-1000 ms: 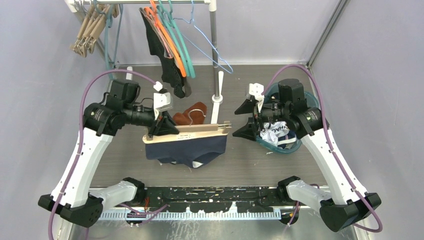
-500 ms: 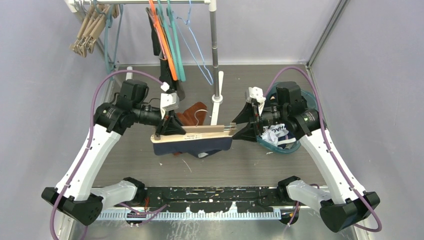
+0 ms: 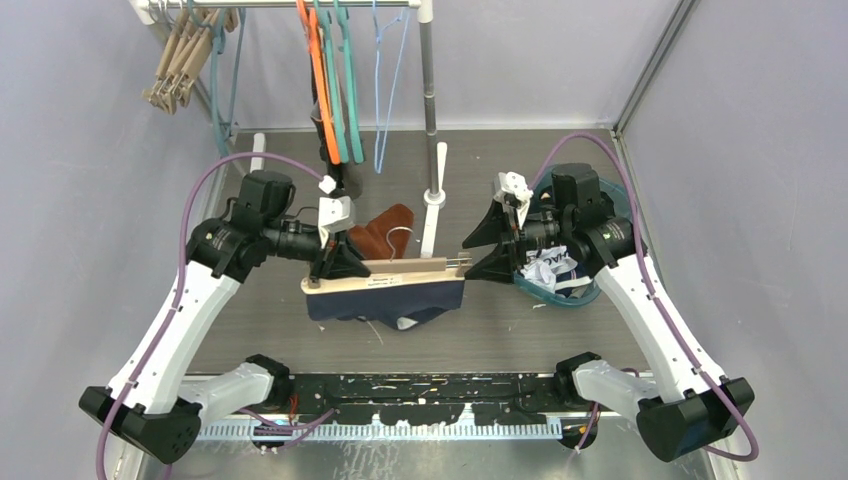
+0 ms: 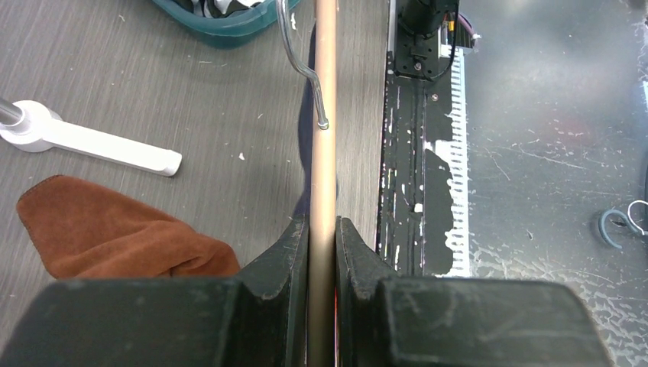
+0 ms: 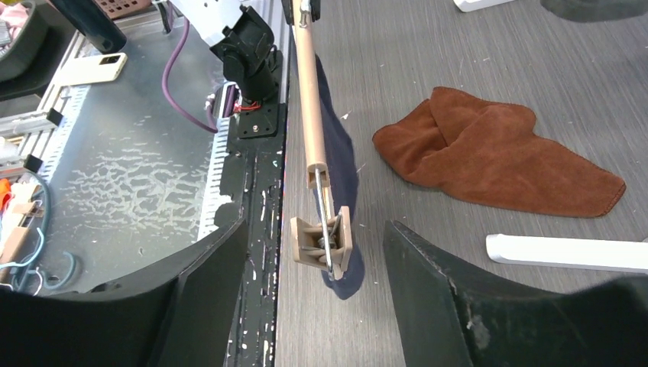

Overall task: Remove the underwear clipped to the hanger
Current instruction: Remove the underwear from the hanger.

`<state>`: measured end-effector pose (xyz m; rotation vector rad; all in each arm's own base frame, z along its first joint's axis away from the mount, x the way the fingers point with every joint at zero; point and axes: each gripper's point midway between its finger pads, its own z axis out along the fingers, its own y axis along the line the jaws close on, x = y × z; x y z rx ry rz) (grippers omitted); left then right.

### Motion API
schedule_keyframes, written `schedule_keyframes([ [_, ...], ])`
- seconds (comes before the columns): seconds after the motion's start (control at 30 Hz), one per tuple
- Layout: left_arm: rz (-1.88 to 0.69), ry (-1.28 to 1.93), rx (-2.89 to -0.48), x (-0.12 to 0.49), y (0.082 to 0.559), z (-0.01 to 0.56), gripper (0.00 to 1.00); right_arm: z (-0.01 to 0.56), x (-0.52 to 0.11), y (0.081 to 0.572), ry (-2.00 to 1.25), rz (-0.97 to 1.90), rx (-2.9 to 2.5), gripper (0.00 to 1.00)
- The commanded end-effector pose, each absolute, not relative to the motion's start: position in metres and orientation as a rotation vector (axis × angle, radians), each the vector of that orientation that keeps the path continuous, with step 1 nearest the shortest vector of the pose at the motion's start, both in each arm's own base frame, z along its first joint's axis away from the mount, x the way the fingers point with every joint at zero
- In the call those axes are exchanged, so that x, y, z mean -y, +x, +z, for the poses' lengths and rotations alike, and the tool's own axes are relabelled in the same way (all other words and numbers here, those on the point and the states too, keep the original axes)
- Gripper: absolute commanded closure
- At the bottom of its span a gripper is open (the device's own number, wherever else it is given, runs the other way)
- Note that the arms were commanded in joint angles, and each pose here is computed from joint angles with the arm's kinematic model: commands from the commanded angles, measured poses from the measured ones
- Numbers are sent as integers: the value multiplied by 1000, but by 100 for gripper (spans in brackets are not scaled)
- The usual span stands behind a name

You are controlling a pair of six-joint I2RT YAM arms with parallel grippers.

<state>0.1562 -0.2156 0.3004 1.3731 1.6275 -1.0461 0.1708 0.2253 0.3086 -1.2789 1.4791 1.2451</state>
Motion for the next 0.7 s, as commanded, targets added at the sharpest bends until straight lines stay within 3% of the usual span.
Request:
schedule_keyframes([
  [0.0,-1045,1371,-1502,220,152,323,100,317,-223,164,-1297,1220,-1408,28],
  [0.3,-1054,1353,-1506,220,150,322,100,316,-225,161,-1286,1254,-1405,40],
  [0.67,-1061,1349,-1504,221,151,319,100,318,-226,162,-1271,1276,-1410,48],
])
